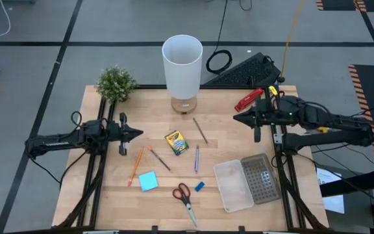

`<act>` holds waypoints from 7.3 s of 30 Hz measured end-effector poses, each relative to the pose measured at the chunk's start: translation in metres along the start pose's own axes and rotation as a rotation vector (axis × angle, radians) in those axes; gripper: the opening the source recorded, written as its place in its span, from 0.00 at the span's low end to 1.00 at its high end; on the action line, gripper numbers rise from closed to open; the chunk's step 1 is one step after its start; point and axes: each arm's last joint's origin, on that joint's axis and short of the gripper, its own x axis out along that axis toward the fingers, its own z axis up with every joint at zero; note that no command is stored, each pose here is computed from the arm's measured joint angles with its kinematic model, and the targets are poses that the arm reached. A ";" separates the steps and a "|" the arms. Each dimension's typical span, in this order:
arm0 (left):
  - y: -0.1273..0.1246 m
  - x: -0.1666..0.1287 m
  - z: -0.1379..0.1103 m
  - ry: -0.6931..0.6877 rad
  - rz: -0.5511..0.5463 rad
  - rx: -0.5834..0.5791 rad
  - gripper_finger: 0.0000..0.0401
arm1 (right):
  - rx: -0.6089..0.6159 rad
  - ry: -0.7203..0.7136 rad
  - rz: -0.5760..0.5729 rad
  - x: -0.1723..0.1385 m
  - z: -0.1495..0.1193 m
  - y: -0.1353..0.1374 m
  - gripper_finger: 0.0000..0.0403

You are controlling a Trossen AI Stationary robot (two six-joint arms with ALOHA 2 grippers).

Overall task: Pack school essentials
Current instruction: Put the top black pencil into the supplies box

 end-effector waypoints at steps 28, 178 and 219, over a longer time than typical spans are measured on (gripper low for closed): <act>-0.004 0.000 0.125 0.165 -0.125 -0.142 0.04 | 0.043 0.197 -0.055 0.046 -0.010 0.001 0.00; -0.018 0.074 0.143 0.599 -0.122 0.045 0.04 | -0.099 0.636 -0.283 0.217 -0.148 -0.007 0.38; -0.018 0.075 0.143 0.600 -0.122 0.045 0.04 | -0.028 0.663 -0.259 0.227 -0.160 -0.022 0.05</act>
